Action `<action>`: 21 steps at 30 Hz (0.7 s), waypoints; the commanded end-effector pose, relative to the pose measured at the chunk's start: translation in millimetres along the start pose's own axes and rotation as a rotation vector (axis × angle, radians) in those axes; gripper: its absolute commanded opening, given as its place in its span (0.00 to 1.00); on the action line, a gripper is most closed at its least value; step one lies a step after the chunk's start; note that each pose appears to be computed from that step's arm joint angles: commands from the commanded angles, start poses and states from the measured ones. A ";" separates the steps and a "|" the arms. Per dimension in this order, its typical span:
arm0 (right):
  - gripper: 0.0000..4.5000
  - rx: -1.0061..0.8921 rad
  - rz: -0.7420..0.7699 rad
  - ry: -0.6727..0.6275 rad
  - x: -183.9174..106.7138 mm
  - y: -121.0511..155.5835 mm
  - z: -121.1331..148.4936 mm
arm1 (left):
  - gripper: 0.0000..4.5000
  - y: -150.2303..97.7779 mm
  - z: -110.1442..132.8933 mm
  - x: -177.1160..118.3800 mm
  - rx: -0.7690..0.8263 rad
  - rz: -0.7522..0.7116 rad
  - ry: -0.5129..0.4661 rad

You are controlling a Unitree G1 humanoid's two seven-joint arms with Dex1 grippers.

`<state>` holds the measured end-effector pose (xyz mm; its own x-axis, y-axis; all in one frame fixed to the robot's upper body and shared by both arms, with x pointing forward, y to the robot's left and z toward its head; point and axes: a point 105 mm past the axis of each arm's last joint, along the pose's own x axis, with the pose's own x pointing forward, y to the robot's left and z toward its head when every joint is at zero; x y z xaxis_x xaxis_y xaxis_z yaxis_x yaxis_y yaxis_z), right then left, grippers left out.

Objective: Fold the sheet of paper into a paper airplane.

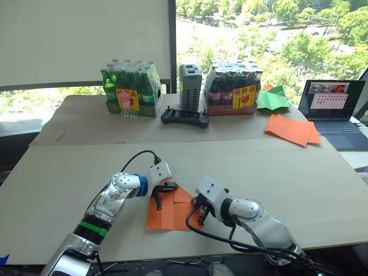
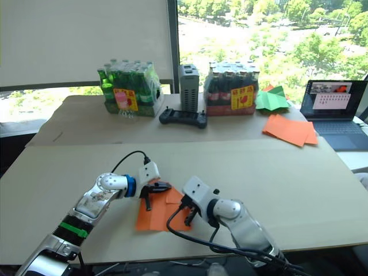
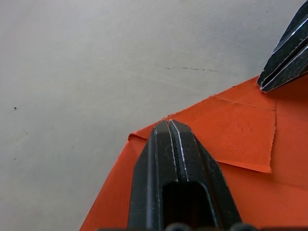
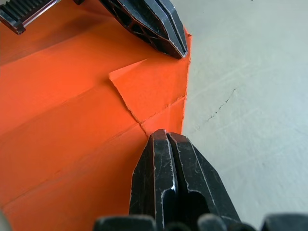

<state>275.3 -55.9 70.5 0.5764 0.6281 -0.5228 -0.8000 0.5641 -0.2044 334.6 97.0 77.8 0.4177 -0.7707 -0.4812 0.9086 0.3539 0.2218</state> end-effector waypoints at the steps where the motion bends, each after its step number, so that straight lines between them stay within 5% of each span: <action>1: 0.01 0.076 0.018 0.146 -2.0 5.6 -36.9 | 0.00 -2.0 -10.5 0.1 -0.004 -0.009 0.048; 10: 0.01 0.055 0.004 0.078 -8.5 -1.1 -17.1 | 0.00 -1.0 -10.0 0.7 -0.003 -0.009 0.047; 17: 0.01 -0.010 0.017 -0.238 -23.8 -5.6 57.4 | 0.00 -0.1 -9.7 1.2 -0.002 -0.007 0.045; 21: 0.01 -0.031 0.040 -0.291 -20.3 -2.3 69.7 | 0.00 -0.1 -8.9 1.6 -0.001 -0.005 0.042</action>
<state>278.7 -35.6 130.8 0.5710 0.7595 -0.3116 -0.8208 0.5359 -0.1979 335.9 95.9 78.7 0.4137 -0.7744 -0.4788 0.9104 0.3493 0.2218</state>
